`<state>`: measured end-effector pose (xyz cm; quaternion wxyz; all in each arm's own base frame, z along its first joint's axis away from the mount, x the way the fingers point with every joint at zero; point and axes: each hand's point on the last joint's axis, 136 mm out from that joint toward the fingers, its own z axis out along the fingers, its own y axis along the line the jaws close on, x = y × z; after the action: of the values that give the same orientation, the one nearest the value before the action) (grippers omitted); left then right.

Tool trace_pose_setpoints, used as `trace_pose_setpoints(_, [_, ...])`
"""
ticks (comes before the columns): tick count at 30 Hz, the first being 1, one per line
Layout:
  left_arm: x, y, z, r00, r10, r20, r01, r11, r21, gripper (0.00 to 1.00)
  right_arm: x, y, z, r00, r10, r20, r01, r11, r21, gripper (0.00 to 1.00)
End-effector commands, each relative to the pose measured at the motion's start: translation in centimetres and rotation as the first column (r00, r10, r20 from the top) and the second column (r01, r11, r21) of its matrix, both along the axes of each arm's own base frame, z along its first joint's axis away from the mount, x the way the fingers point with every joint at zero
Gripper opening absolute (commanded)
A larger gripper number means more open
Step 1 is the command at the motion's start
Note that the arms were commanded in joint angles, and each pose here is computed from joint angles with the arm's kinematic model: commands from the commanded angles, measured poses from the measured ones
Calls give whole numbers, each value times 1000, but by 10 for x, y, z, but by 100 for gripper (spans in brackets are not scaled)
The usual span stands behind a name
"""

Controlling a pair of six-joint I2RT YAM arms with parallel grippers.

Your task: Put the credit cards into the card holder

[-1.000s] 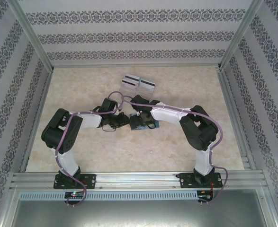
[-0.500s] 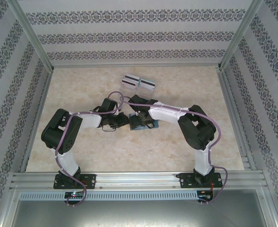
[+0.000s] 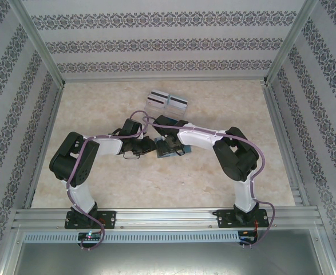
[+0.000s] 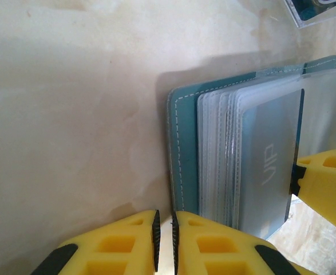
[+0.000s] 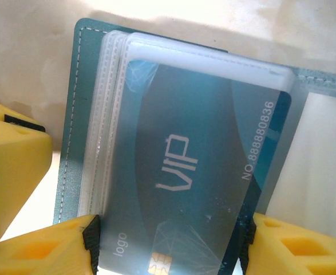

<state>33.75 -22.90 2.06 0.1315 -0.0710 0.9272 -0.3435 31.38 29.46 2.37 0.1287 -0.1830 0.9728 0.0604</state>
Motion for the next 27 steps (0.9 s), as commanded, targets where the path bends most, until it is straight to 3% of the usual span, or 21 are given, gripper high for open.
trace_pose_setpoints(1, [-11,12,-7,999,0,-41,3,998,57,18,-8,-2,-18,999,22,-35,-22,1000,8,63])
trace_pose_setpoints(7, [-9,15,-1,1000,-3,-28,5,998,65,18,-3,6,7,996,33,-86,-9,965,262,62])
trace_pose_setpoints(16, [-3,14,11,1000,-6,-5,6,998,56,18,-1,3,19,984,79,-158,0,894,448,59])
trace_pose_setpoints(18, [-2,13,13,1000,-7,1,7,998,57,18,0,-2,15,984,68,-164,12,897,442,59])
trace_pose_setpoints(20, [0,13,14,1000,-7,1,7,998,58,18,0,-3,15,988,66,-142,-2,912,411,66])
trace_pose_setpoints(23, [1,12,13,1000,-9,-4,10,998,56,18,-3,-2,13,992,92,-82,-67,959,274,76])
trace_pose_setpoints(27, [3,14,14,1000,6,1,-6,998,56,19,-3,-1,4,995,83,-62,-74,987,146,77])
